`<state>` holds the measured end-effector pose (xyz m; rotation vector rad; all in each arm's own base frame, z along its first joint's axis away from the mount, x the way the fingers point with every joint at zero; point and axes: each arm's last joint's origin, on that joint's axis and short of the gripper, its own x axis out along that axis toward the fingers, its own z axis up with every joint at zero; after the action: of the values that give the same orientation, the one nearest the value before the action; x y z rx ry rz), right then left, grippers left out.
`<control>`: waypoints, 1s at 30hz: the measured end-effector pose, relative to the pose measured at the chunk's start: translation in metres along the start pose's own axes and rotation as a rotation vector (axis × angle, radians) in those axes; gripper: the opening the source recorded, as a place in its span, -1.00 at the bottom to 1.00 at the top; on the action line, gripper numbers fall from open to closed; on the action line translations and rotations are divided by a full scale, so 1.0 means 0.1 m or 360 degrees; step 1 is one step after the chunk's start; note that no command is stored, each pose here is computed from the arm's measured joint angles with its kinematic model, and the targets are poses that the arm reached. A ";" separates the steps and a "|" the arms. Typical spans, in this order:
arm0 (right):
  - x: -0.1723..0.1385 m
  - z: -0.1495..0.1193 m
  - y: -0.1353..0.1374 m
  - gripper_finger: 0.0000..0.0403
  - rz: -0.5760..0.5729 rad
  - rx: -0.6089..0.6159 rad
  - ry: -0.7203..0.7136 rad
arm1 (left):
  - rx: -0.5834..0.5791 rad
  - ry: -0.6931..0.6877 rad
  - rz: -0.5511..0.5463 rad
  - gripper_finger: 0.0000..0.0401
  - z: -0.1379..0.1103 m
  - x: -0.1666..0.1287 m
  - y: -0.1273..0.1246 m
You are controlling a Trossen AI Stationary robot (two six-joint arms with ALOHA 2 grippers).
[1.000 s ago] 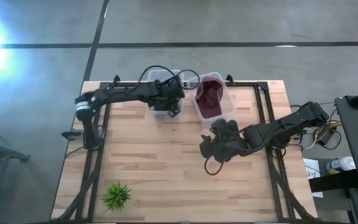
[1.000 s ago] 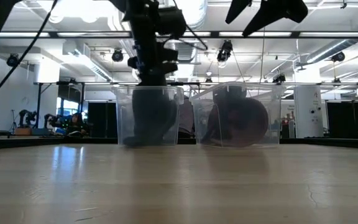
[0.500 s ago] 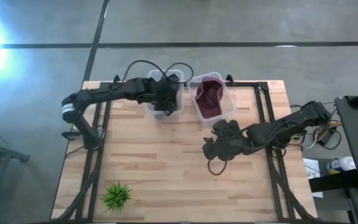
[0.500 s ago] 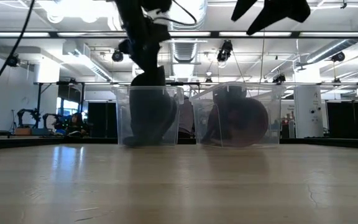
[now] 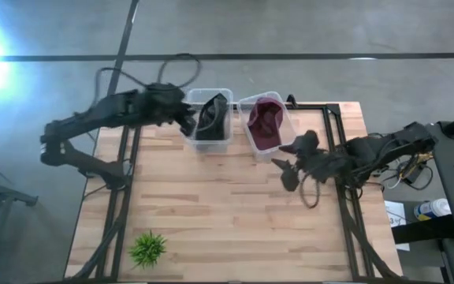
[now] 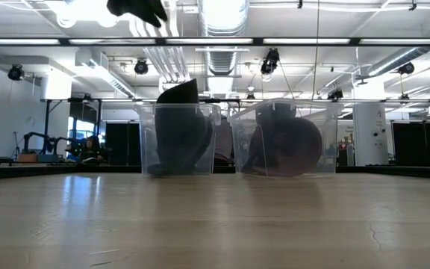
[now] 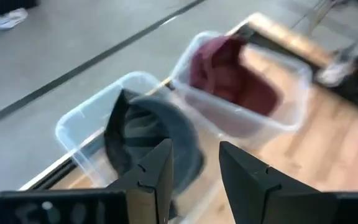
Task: Pick & Place hat
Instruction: Return to Home Position
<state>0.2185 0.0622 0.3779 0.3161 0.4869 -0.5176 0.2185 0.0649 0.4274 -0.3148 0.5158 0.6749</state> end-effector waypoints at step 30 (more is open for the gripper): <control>0.38 -1.31 -0.92 0.15 0.1117 0.0411 -0.0604 | -0.0100 -0.0558 -0.1700 -0.38 -1.77 -0.16 0.44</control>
<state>0.1505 0.0249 0.2326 0.5910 -0.0768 0.0542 0.1172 0.0124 0.2848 -0.4603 -0.0514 -0.2974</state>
